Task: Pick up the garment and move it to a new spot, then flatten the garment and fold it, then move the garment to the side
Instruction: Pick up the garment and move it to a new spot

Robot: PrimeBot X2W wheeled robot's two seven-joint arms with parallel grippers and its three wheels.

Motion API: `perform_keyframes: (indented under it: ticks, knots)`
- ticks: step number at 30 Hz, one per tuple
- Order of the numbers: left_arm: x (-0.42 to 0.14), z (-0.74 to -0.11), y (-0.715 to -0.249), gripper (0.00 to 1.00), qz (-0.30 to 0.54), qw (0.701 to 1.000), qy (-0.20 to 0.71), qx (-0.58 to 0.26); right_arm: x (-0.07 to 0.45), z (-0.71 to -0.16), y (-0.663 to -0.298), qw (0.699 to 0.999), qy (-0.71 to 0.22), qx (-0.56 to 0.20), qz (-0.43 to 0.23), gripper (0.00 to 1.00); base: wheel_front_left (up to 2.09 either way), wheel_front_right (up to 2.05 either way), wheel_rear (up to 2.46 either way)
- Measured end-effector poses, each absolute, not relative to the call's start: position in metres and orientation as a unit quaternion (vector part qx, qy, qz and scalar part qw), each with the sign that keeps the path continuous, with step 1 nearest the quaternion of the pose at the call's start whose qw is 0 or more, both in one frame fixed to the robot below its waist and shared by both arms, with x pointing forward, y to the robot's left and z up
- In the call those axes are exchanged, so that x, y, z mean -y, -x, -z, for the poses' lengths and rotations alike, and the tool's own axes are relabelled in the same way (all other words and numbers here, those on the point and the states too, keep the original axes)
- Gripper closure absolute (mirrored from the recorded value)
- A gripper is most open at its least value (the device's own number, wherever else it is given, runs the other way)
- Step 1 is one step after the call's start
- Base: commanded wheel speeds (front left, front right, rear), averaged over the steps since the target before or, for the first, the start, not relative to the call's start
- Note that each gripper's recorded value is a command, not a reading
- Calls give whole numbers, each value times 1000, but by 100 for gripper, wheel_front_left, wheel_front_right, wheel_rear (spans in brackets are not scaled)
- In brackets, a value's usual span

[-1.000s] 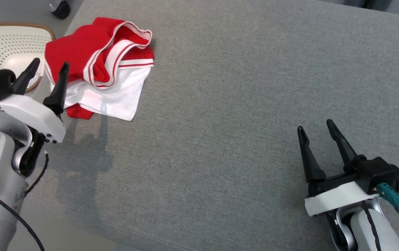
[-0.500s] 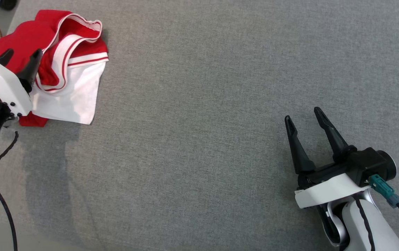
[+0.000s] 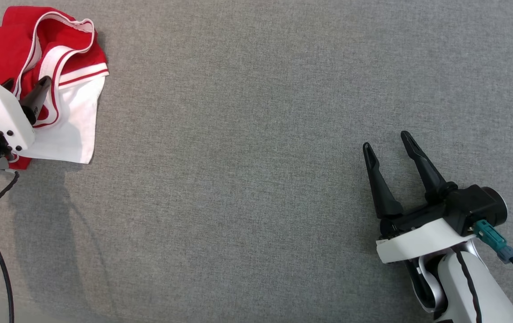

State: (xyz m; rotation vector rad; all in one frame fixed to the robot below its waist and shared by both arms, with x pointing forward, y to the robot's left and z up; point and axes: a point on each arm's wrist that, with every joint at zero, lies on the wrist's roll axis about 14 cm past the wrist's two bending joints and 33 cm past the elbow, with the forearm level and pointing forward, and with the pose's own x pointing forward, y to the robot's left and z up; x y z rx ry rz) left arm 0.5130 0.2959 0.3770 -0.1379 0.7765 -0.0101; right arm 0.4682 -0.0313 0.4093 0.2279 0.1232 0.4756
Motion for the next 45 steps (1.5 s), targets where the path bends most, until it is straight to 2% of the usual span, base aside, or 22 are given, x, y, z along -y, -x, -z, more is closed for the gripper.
perform_keyframes:
  ticks: [2, 3, 4, 5, 11, 18, 32, 38, 45]
  knots:
    - [-299, -375, -512, 0, 0, 921, 66, -384, 31, -410, -469, 964, -113, -60, -234, 0, 0, 0, 0]
    - [-299, -374, -511, 9, -1, 919, 66, -389, 31, -410, -469, 964, -113, -60, -234, 0, 0, 0, 0]
    - [-299, -372, -509, 59, 0, 917, 63, -394, 31, -410, -469, 964, -113, -60, -234, 0, 0, 0, 0]
    - [-298, -371, -508, 100, 2, 915, 62, -398, 31, -410, -469, 964, -113, -60, -235, 0, 0, 0, 0]
    - [-299, -375, -506, 100, -1, 917, 72, -391, 28, -412, -469, 963, -114, -58, -238, 0, 0, 0, 0]
    - [-313, -401, -508, 100, -18, 940, 67, -333, 22, -423, -466, 961, -113, -49, -247, 0, 0, 0, 0]
    - [-335, -499, -489, 100, -56, 989, 74, -111, 0, -459, -436, 953, -114, -25, -278, 0, 0, 0, 0]
    - [-343, -544, -474, 100, -66, 994, 81, -40, -10, -474, -423, 949, -114, -15, -293, 0, 0, 0, 0]
    - [-356, -619, -449, 100, -86, 989, 90, 85, -21, -491, -411, 944, -114, 2, -309, 0, 0, 0, 0]
